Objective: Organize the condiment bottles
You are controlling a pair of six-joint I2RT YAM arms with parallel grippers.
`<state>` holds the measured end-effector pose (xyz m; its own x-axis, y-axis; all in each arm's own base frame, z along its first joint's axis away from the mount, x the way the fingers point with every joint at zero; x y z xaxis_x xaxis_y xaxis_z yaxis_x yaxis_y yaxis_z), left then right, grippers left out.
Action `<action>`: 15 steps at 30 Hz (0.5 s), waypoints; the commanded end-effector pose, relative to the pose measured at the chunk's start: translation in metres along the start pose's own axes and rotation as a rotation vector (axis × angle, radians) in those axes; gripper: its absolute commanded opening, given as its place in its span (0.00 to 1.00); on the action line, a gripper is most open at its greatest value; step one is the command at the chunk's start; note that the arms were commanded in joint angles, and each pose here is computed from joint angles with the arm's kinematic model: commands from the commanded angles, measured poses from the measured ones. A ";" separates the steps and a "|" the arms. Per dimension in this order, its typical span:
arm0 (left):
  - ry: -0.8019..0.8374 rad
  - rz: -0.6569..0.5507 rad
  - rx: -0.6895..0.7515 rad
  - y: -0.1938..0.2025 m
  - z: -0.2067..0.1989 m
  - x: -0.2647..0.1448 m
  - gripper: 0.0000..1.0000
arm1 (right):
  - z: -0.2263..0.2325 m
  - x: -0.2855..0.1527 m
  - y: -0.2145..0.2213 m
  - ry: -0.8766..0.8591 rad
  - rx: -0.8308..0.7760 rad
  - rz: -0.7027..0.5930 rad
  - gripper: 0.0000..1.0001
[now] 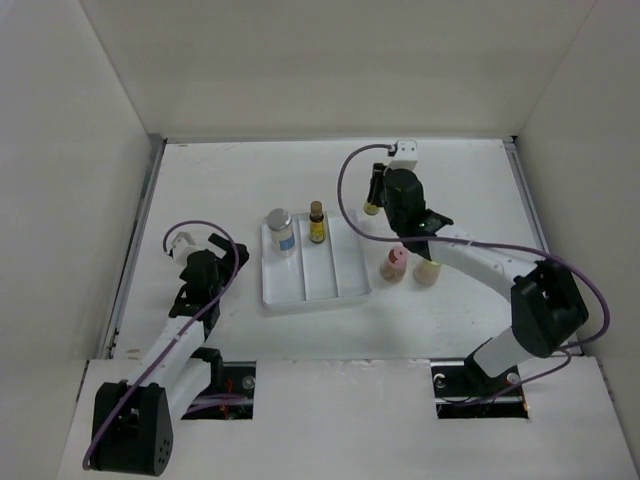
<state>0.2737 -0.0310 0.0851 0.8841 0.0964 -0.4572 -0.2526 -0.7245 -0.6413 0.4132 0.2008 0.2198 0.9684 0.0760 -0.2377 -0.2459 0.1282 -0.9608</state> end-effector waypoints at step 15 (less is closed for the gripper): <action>0.066 -0.065 -0.006 -0.022 -0.020 -0.003 1.00 | 0.091 -0.005 0.019 -0.171 0.025 -0.030 0.39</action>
<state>0.2750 -0.0306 0.0932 0.8978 0.0971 -0.4297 -0.2314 -0.7259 -0.6477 0.3917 0.2752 0.1672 0.9256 0.2099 -0.3149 -0.3307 0.0441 -0.9427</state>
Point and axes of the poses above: each gripper's point midway between its finger pads, its own x axis out along the fingers, its own z axis along the line the jaws close on, y = z × x, the point moved 2 cm from there along -x, back along the fingers, and after that the axes turned 2 degrees about x, right-handed, at the moved point
